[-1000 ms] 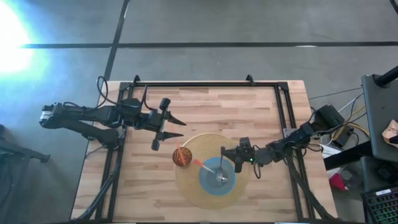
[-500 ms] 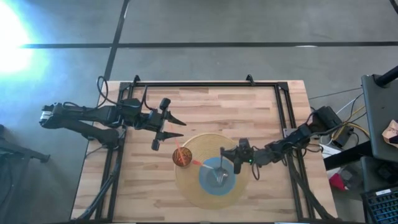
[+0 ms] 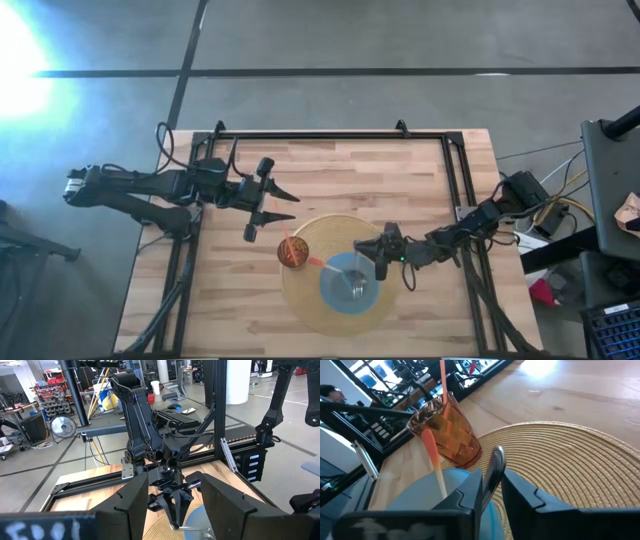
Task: Pick & Place Utensil
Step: Put the silver fork to the right of the orange spoon in the blue bowl on the brown mat
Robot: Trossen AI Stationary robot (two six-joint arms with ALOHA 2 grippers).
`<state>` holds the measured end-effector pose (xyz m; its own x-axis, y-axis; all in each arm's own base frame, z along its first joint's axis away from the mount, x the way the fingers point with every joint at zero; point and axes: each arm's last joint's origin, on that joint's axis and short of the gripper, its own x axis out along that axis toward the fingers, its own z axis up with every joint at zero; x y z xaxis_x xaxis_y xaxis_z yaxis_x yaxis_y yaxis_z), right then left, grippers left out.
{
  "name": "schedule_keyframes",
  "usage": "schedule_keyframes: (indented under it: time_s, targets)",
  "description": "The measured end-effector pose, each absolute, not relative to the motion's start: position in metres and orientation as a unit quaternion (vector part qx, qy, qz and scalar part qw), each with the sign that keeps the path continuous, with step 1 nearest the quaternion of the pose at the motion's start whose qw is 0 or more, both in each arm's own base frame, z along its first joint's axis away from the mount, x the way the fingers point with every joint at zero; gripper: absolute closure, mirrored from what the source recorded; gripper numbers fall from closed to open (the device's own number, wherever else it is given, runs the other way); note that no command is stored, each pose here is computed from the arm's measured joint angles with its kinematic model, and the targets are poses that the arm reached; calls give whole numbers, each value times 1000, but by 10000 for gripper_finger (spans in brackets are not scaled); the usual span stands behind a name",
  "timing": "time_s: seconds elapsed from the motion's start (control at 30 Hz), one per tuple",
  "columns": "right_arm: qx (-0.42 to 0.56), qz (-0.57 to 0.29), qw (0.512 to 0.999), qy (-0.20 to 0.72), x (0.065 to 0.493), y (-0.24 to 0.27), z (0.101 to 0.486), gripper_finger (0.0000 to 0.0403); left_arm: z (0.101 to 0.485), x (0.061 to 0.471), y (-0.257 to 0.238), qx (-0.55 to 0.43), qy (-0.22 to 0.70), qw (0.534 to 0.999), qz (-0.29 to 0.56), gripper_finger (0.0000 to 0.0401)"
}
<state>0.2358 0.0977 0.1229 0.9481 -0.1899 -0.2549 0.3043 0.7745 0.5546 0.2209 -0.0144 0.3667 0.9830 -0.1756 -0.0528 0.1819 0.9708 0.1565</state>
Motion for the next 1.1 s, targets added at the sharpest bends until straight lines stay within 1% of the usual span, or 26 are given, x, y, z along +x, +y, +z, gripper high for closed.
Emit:
schedule_keyframes:
  time_s: [0.2,0.47,1.1]
  targets:
    - [310,-131,937,90,236,98,124,313,367,221,-14,81,19,992,-90,224]
    - [299,-128,941,89,236,98,125,300,367,221,-14,74,21,993,-90,224]
    - [303,-120,943,60,209,82,141,325,367,219,-14,71,23,993,-90,224]
